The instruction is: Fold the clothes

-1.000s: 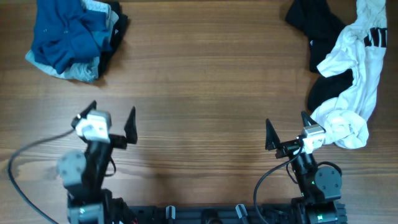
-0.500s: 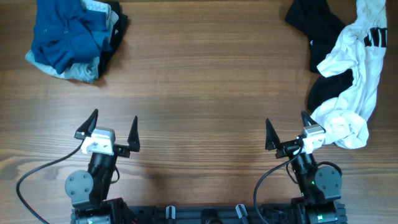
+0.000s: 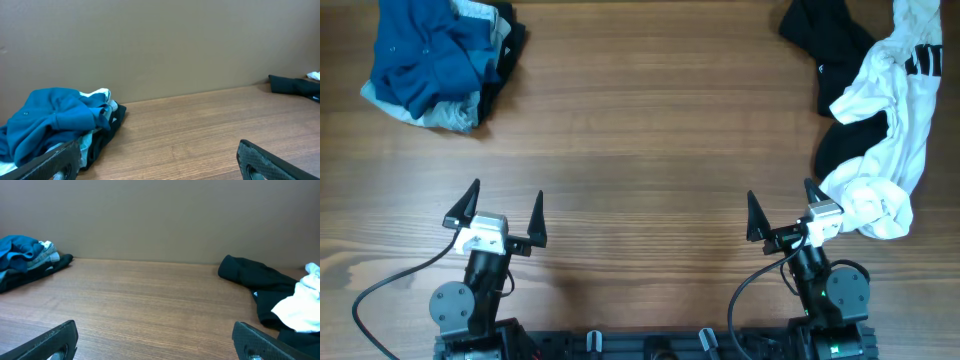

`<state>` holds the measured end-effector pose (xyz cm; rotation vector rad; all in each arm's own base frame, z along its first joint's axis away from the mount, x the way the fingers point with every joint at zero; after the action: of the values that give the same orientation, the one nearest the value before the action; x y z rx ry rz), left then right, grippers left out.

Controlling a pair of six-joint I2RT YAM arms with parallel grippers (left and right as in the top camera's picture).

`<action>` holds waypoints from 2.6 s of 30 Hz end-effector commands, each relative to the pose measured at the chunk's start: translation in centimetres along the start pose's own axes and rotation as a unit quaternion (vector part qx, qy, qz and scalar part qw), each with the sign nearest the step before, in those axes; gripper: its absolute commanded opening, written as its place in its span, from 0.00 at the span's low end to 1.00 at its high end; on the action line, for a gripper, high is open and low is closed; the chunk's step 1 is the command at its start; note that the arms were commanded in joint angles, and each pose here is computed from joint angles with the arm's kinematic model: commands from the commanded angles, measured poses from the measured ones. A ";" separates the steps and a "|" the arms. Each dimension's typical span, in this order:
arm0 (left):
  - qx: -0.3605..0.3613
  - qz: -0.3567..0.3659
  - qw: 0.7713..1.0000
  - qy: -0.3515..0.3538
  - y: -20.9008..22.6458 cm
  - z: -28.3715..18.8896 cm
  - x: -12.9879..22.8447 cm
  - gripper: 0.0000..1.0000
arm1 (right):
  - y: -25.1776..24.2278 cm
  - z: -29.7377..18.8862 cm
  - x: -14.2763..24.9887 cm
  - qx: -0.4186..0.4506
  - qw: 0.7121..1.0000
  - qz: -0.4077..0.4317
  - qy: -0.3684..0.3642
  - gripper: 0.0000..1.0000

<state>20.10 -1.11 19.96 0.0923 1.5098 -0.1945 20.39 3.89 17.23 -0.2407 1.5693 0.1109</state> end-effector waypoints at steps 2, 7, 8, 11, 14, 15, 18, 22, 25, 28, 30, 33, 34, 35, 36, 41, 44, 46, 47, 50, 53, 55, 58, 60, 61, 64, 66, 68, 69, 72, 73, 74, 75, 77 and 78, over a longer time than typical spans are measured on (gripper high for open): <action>0.008 -0.009 1.000 0.009 -0.1 0.1 1.3 1.00 | -0.2 0.0 -0.1 0.007 1.000 -0.006 -0.003 1.00; 0.007 -0.013 1.000 0.020 0.0 0.1 2.0 1.00 | -0.2 0.0 -0.1 0.007 1.000 -0.006 -0.003 1.00; 0.006 -0.013 1.000 0.021 0.0 0.1 2.0 1.00 | -0.2 0.0 -0.1 0.007 1.000 -0.006 -0.003 1.00; 0.003 -0.017 0.999 0.032 0.1 0.1 2.5 1.00 | -0.2 0.0 -0.1 0.007 1.000 -0.006 -0.003 1.00; 0.000 -0.025 0.998 0.052 0.1 0.0 3.4 1.00 | -0.2 0.0 -0.1 0.007 1.000 -0.006 -0.003 1.00; -0.001 -0.025 0.998 0.052 0.1 0.0 3.4 1.00 | -0.2 0.0 -0.1 0.007 1.000 -0.006 -0.003 1.00; -0.002 -0.025 0.998 0.052 0.2 0.0 3.4 1.00 | -0.2 0.0 -0.1 0.007 1.000 -0.006 -0.003 1.00; -0.002 -0.024 0.998 0.051 0.2 0.0 3.3 1.00 | -0.2 0.0 -0.1 0.007 1.000 -0.006 -0.003 1.00; -0.002 -0.024 0.998 0.051 0.2 0.0 3.3 1.00 | -0.2 0.0 -0.1 0.007 1.000 -0.006 -0.003 1.00; -0.002 -0.024 0.998 0.051 0.2 0.0 3.3 1.00 | -0.2 0.0 -0.1 0.007 1.000 -0.006 -0.003 1.00; -0.002 -0.024 0.998 0.051 0.2 0.0 3.3 1.00 | -0.2 0.0 -0.1 0.007 1.000 -0.006 -0.003 1.00; -0.002 -0.024 0.998 0.052 0.2 0.0 3.3 1.00 | -0.2 0.0 -0.1 0.007 1.000 -0.006 -0.003 1.00; -0.002 -0.024 0.998 0.052 0.2 0.0 3.3 1.00 | -0.2 0.0 -0.1 0.007 1.000 -0.006 -0.003 1.00; -0.002 -0.024 0.998 0.052 0.2 0.0 3.3 1.00 | -0.2 0.0 -0.1 0.007 1.000 -0.006 -0.003 1.00; -0.002 -0.025 0.998 0.052 0.2 0.0 3.3 1.00 | -0.2 0.0 -0.1 0.007 1.000 -0.006 -0.003 1.00; -0.002 -0.025 0.998 0.052 0.2 0.0 3.4 1.00 | -0.2 0.0 -0.1 0.007 1.000 -0.006 -0.003 1.00; -0.002 -0.025 0.998 0.052 0.2 0.0 3.4 1.00 | -0.2 0.0 -0.1 0.007 1.000 -0.006 -0.003 1.00; -0.002 -0.025 0.998 0.052 0.2 0.0 3.4 1.00 | -0.2 0.0 -0.1 0.007 1.000 -0.006 -0.003 1.00; -0.002 -0.025 0.998 0.052 0.2 0.0 3.4 1.00 | -0.2 0.0 -0.1 0.007 1.000 -0.006 -0.003 1.00; -0.002 -0.025 0.998 0.052 0.2 0.0 3.4 1.00 | -0.2 0.0 -0.1 0.007 1.000 -0.006 -0.003 1.00; -0.002 -0.025 0.998 0.052 0.2 0.0 3.4 1.00 | -0.2 0.0 -0.1 0.007 1.000 -0.006 -0.003 1.00; -0.002 -0.025 0.998 0.052 0.2 0.0 3.4 1.00 | -0.2 0.0 -0.1 0.007 1.000 -0.006 -0.003 1.00; -0.002 -0.025 0.998 0.052 0.2 0.0 3.4 1.00 | -0.2 0.0 -0.1 0.007 1.000 -0.006 -0.003 0.99; -0.002 -0.025 0.998 0.052 0.2 0.0 3.4 1.00 | -0.2 0.0 -0.1 0.007 1.000 -0.006 -0.003 1.00; -0.002 -0.025 0.998 0.052 0.2 0.0 3.4 1.00 | -0.2 0.0 -0.1 0.007 1.000 -0.006 -0.003 1.00; -0.002 -0.025 0.998 0.052 0.2 0.0 3.4 1.00 | -0.2 0.0 -0.1 0.007 1.000 -0.006 -0.003 1.00; -0.002 -0.025 0.998 0.052 0.2 0.0 3.4 1.00 | -0.2 0.0 -0.1 0.007 1.000 -0.006 -0.003 1.00; -0.002 -0.025 0.998 0.052 0.2 0.0 3.4 1.00 | -0.2 0.0 -0.1 0.007 1.000 -0.006 -0.003 1.00; -0.002 -0.025 0.998 0.052 0.2 0.0 3.4 1.00 | -0.2 0.0 -0.1 0.007 1.000 -0.006 -0.003 1.00; -0.002 -0.025 0.998 0.052 0.2 0.0 3.4 1.00 | -0.2 0.0 -0.1 0.007 1.000 -0.006 -0.003 1.00; -0.002 -0.025 0.998 0.052 0.2 0.0 3.4 1.00 | -0.2 0.0 -0.1 0.007 1.000 -0.006 -0.003 1.00; -0.002 -0.025 0.998 0.052 0.2 0.0 3.4 1.00 | -0.2 0.0 -0.1 0.007 1.000 -0.006 -0.003 1.00; -0.002 -0.025 0.998 0.052 0.2 0.0 3.4 1.00 | -0.2 0.0 -0.1 0.007 1.000 -0.006 -0.003 1.00; -0.002 -0.025 0.998 0.052 0.2 0.0 3.4 1.00 | -0.2 0.0 -0.1 0.007 1.000 -0.006 -0.003 1.00; -0.002 -0.025 0.998 0.052 0.2 0.0 3.4 1.00 | -0.2 0.0 -0.1 0.007 1.000 -0.006 -0.003 1.00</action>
<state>20.35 -1.06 16.72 0.0659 1.6183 -0.2175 20.39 3.89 17.24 -0.2406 1.5689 0.1109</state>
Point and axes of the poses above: each gripper's point midway between its finger pads, its own z axis out along the fingers, its own y axis along the line the jaws close on, x = y × z, the point moved 4 cm from there along -z, back along the fingers, and after that the axes turned 7 degrees about -z, right-handed, at the moved point
